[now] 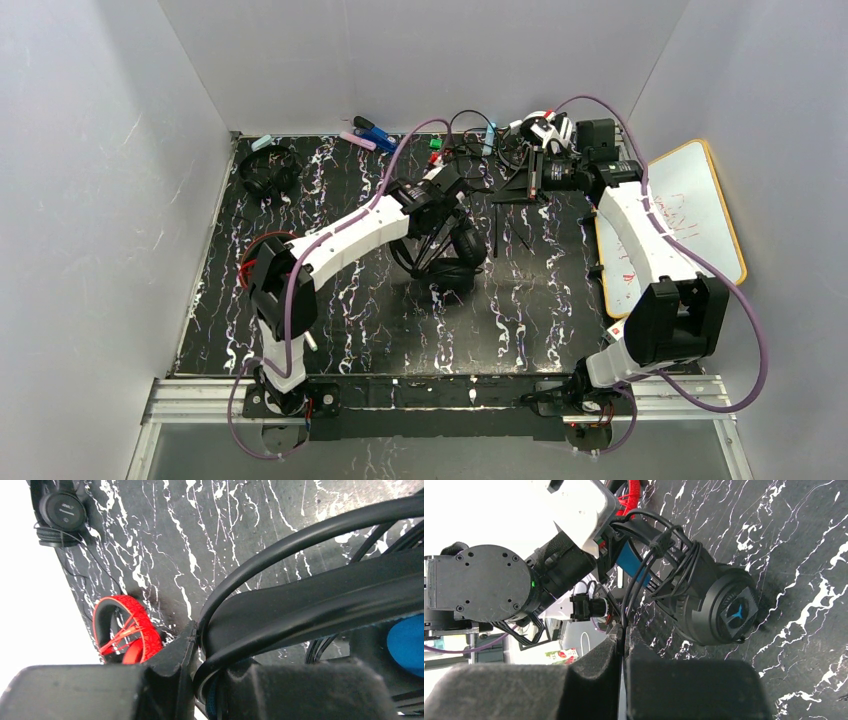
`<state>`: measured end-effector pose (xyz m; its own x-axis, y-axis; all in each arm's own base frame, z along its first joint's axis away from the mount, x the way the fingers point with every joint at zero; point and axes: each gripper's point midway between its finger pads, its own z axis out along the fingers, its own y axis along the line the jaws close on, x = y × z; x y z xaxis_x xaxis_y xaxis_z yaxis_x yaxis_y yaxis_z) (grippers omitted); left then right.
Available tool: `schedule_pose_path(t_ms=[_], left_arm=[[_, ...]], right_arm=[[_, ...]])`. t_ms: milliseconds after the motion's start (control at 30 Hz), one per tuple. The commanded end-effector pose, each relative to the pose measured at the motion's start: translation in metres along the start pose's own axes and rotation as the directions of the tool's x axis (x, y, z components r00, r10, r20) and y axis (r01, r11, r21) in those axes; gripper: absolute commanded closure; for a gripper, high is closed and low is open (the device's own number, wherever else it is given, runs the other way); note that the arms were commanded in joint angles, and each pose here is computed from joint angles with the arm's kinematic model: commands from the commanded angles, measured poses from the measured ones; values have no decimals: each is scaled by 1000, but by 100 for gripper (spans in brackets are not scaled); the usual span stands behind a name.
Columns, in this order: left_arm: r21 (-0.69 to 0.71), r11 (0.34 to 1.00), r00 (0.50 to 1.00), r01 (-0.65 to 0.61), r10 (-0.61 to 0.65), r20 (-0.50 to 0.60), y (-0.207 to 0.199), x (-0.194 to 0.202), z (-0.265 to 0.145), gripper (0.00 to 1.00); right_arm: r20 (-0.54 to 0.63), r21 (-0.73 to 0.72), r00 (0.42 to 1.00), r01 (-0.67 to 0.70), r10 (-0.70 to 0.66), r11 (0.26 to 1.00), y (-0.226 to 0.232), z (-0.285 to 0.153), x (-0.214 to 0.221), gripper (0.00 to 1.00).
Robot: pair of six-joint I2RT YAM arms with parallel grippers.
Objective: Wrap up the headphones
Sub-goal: Wrap the headphones cable around the headphones.
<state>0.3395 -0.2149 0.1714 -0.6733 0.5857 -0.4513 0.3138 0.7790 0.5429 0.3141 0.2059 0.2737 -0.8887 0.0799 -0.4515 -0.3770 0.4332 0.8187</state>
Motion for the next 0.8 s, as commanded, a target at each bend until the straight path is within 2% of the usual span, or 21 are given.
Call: schedule_pose_path(t_ms=[0, 100, 200, 300, 433, 500, 600, 767], left_arm=[[12, 971, 970, 239, -239, 37, 17, -19, -13, 100], [105, 937, 943, 332, -333, -5, 8, -21, -6, 100], [108, 885, 892, 452, -447, -67, 7, -18, 7, 100], [138, 785, 796, 604, -584, -162, 0, -14, 21, 100], [176, 608, 632, 774, -733, -250, -14, -21, 30, 100], [168, 556, 581, 814, -769, -267, -19, -24, 34, 100], [97, 520, 522, 849, -793, -313, -26, -18, 39, 100], [81, 470, 462, 879, -795, -393, -42, -17, 38, 100]], right_arm=[[-7, -36, 1000, 30, -30, 999, 24, -13, 10, 99], [0, 13, 1000, 29, -29, 999, 17, -15, 13, 99], [-14, -35, 1000, 17, -18, 999, 26, -15, 20, 99], [-24, -55, 999, 22, -23, 998, 35, -11, 29, 99], [-81, -68, 996, 21, -26, 997, 41, 7, 53, 99], [-109, -53, 994, 17, -22, 998, 38, 19, 67, 99], [-133, -25, 991, 13, -16, 1000, 30, 37, 86, 99], [-106, 67, 994, 14, -6, 998, 5, 56, 100, 98]])
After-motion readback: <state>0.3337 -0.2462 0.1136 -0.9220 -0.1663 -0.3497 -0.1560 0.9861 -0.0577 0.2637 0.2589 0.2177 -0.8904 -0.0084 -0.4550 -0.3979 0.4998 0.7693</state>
